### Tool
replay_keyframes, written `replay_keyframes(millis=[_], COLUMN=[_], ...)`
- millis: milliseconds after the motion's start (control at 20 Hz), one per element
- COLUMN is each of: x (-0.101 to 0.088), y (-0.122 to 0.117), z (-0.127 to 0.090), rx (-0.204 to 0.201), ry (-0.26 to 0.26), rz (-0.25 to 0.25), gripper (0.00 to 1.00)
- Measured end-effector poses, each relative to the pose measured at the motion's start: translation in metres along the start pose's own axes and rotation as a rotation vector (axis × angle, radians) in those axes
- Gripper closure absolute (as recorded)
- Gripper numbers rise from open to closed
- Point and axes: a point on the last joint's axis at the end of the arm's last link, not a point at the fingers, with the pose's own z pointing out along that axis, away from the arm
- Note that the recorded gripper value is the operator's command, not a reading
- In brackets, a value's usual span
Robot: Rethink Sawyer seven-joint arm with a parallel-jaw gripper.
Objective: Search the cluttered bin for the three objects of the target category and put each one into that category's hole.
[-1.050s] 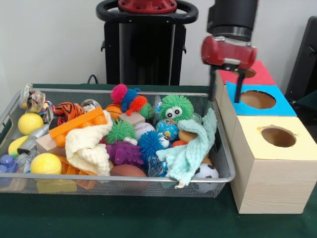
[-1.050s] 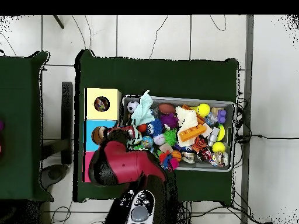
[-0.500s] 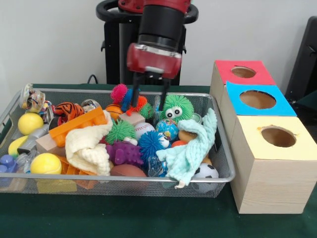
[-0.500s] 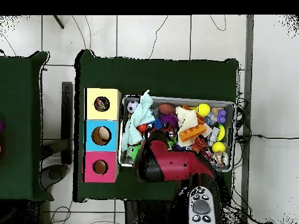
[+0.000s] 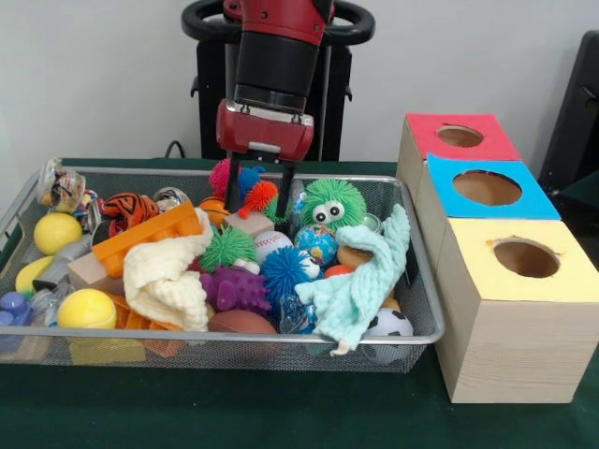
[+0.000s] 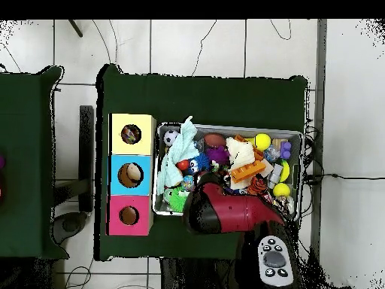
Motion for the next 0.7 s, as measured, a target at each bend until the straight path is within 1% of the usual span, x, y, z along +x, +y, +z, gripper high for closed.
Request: replay_keyframes(millis=[50,100,150,200,350,450,500,650,700], x=[0.003,0.004,0.008,0.01,0.021,0.032,0.035,0.042,0.045], y=[0.006,0.009,0.016,0.02,0.037,0.053,0.057,0.065,0.069], z=[0.001,0.001,0.0,-0.002,-0.013,-0.033,-0.041,-0.064,-0.081], rx=[-0.017,-0.026,-0.048,-0.057,-0.098,-0.126,-0.131,-0.139,-0.139], ry=[0.026,0.037,0.066,0.079,0.135,0.184,0.199,0.227,0.244], rz=[0.002,0.003,0.007,0.009,0.012,0.007,0.004,-0.006,-0.009], gripper=[0.0,0.0,0.0,0.0,0.0,0.0,0.0,0.0,0.0])
